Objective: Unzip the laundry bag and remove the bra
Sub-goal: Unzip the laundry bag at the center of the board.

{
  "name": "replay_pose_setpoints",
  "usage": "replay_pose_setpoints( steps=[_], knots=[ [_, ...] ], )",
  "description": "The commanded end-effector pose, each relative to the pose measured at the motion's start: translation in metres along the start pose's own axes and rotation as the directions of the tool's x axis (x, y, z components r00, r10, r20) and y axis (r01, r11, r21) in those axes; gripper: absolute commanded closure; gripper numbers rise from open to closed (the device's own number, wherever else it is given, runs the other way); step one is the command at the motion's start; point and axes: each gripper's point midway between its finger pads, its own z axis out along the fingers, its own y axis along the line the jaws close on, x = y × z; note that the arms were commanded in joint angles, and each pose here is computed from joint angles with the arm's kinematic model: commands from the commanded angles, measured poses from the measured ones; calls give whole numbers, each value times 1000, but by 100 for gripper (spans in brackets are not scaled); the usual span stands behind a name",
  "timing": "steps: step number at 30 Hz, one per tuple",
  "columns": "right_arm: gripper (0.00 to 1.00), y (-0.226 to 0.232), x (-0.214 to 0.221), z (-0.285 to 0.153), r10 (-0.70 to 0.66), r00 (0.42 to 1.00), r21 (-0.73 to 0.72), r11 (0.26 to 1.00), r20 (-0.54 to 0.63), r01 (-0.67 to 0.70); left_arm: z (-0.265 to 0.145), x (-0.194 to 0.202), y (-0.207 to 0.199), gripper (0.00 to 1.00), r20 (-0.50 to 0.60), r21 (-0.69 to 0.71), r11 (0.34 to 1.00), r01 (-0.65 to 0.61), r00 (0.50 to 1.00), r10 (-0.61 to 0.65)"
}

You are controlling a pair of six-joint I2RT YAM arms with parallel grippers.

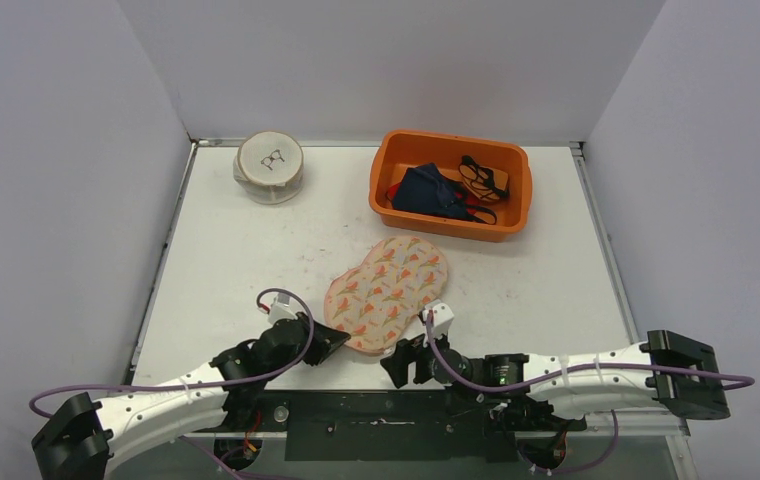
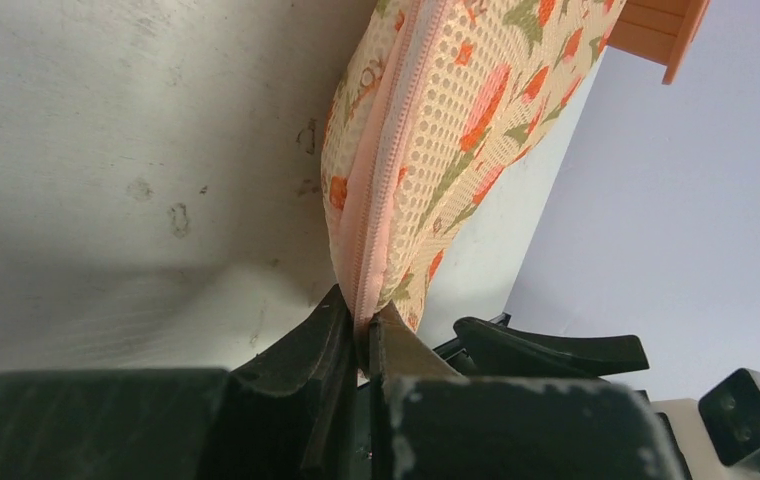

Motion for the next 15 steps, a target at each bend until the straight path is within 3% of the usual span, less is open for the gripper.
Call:
replay_pose_setpoints(
  steps=[1, 7, 12, 15],
  knots=[
    [18, 17, -13, -6, 61, 998, -53, 997, 17, -60, 1, -9, -19, 100, 46, 71, 997, 26, 999, -30],
    [13, -5, -14, -1, 243, 969, 11, 970, 37, -244, 1, -10, -18, 100, 61, 84, 996, 37, 997, -42],
    [13, -29, -29, 8, 424, 902, -23, 906, 85, -423, 4, -2, -24, 99, 78, 102, 995, 14, 997, -22],
    [13, -37, -43, 6, 414, 900, -5, 909, 136, -418, 13, 11, -31, 76, 49, 81, 996, -49, 998, 45]
  ],
)
